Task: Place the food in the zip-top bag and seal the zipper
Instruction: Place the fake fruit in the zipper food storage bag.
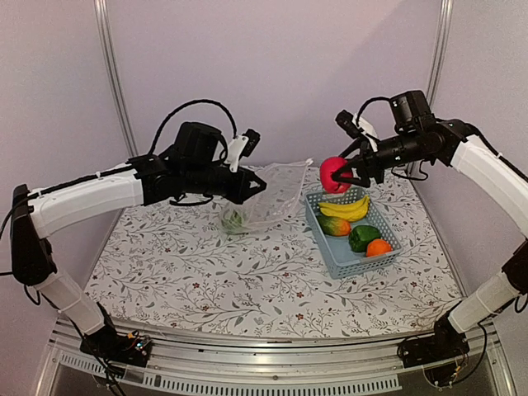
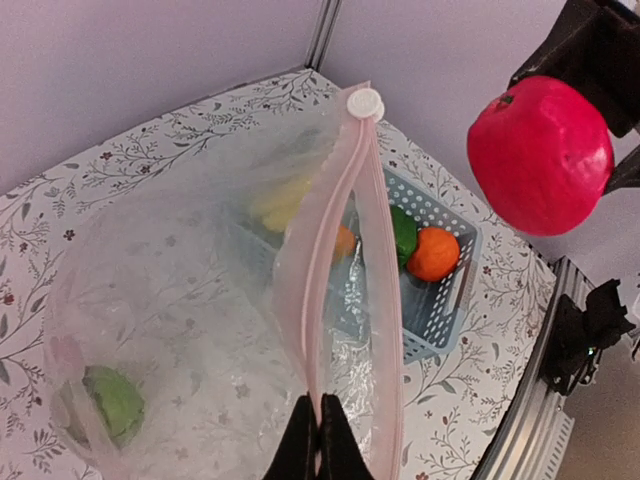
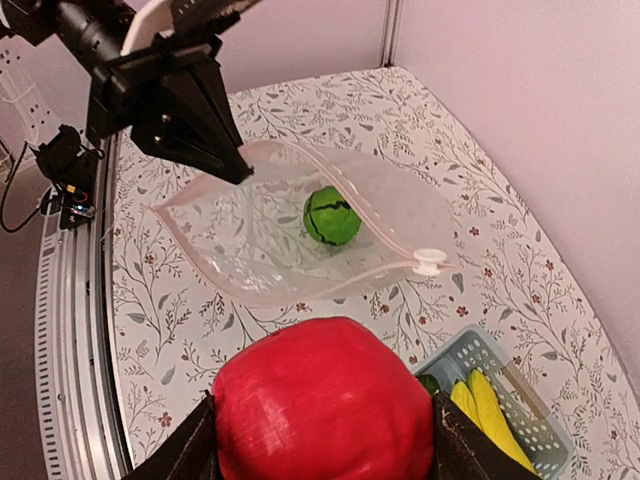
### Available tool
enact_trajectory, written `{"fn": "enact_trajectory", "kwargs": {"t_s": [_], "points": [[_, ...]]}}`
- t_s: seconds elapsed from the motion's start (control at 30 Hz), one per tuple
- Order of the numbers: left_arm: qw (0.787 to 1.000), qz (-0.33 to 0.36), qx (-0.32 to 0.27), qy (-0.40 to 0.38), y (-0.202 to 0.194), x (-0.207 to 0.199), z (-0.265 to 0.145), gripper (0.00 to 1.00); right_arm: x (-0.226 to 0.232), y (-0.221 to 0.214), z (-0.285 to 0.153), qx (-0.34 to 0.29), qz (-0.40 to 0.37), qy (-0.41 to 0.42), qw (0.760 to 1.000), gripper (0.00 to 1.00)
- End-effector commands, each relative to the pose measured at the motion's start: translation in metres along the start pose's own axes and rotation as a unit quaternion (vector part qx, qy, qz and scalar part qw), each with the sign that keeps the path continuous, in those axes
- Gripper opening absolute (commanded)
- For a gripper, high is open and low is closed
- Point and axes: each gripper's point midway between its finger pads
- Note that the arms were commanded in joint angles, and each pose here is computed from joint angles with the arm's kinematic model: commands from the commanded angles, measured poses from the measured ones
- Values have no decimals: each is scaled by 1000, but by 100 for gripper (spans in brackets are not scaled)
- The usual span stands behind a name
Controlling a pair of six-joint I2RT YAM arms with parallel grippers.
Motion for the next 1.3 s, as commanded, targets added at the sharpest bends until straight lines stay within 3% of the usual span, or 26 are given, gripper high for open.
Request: {"fn": "enact_trajectory", "kwargs": {"t_s": [0.0,0.27,0.53,0.6,0.7,0.8,1.03,1.27], "points": [[998,-47,-26,-39,36,-12,12,0,39,64,-24,-89,-46,57,993,53],[989,-88,-35,-111,41,-26,20,0,42,91,7,-93,-56,74,991,53],[976,-140,-65,-156,56,-3,2,0,16,94,47,-92,-72,26,993,55],[975,-144,-71,-153,57,4,-3,0,7,93,57,-88,-74,4,993,63],[975,-148,-73,-146,55,13,-5,0,-5,95,66,-84,-77,-31,993,84],[974,-156,-66,-151,49,15,-4,0,-5,105,66,-94,-73,-30,992,91],[973,-160,-65,-151,46,17,-5,0,-1,101,66,-93,-56,-23,994,91],[972,-189,-73,-115,48,49,-8,0,17,85,60,-75,-85,-19,993,91]]}}
Point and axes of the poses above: each gripper's point midway between its finger pads, its own z axis out along the fingers, its own x axis along the line the jaws close on, y = z × x, and after that the axes turned 3 degrees about z, right-handed
